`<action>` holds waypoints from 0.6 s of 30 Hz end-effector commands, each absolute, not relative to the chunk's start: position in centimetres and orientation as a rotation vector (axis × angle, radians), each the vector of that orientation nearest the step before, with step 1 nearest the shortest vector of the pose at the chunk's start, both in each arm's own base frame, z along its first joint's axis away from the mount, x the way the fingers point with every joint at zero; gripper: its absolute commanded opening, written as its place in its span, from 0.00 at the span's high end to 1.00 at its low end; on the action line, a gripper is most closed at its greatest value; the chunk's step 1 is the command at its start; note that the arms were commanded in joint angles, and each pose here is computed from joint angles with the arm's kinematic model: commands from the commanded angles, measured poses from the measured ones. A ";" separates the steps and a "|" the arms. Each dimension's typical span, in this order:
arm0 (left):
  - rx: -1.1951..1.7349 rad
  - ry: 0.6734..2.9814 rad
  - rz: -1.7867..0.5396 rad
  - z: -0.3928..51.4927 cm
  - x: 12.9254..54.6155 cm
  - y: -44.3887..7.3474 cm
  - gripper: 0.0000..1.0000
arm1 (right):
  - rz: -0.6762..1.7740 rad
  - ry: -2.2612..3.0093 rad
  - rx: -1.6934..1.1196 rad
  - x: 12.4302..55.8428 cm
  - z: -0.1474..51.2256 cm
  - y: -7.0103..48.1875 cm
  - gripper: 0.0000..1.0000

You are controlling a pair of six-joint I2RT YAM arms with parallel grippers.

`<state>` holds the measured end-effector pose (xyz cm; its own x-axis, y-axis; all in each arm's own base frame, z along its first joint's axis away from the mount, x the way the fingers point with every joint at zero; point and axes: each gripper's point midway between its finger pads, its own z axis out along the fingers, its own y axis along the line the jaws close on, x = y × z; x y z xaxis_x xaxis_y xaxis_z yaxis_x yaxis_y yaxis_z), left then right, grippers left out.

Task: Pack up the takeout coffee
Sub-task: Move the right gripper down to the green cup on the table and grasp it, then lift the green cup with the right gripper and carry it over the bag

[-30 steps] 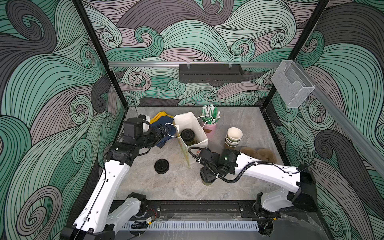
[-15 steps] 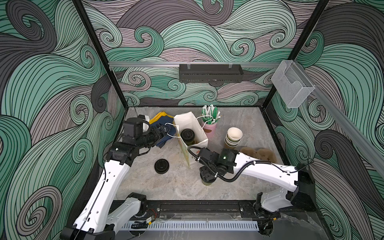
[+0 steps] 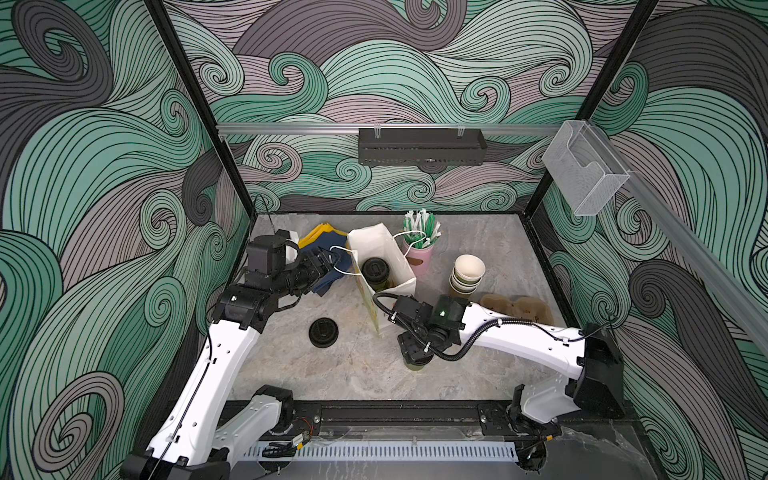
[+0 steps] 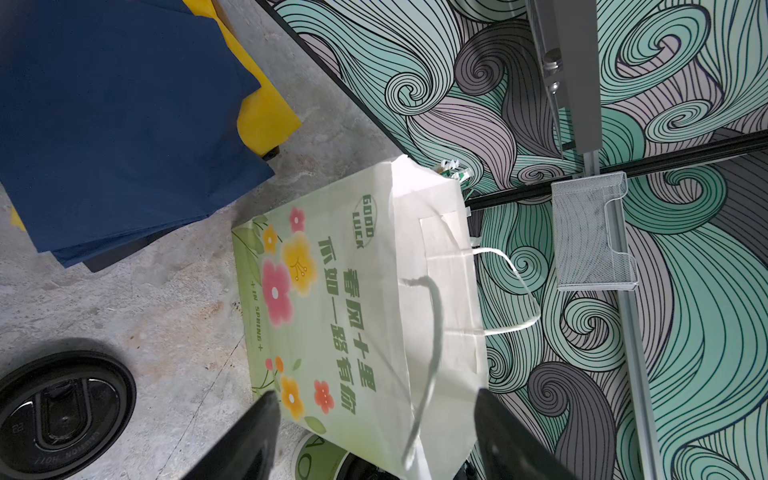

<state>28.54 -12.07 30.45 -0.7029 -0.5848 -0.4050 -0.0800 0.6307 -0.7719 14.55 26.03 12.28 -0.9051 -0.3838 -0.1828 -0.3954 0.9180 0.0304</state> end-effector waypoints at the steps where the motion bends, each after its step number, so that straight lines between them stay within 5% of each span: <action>1: -0.532 2.184 -0.983 30.6 28.7 -11.7 0.24 | 0.050 2.939 -0.603 14.3 11.2 25.3 0.25; 18: -0.530 2.185 -1.006 30.4 28.5 -11.9 0.24 | 0.091 2.954 -0.597 12.2 16.7 22.4 0.32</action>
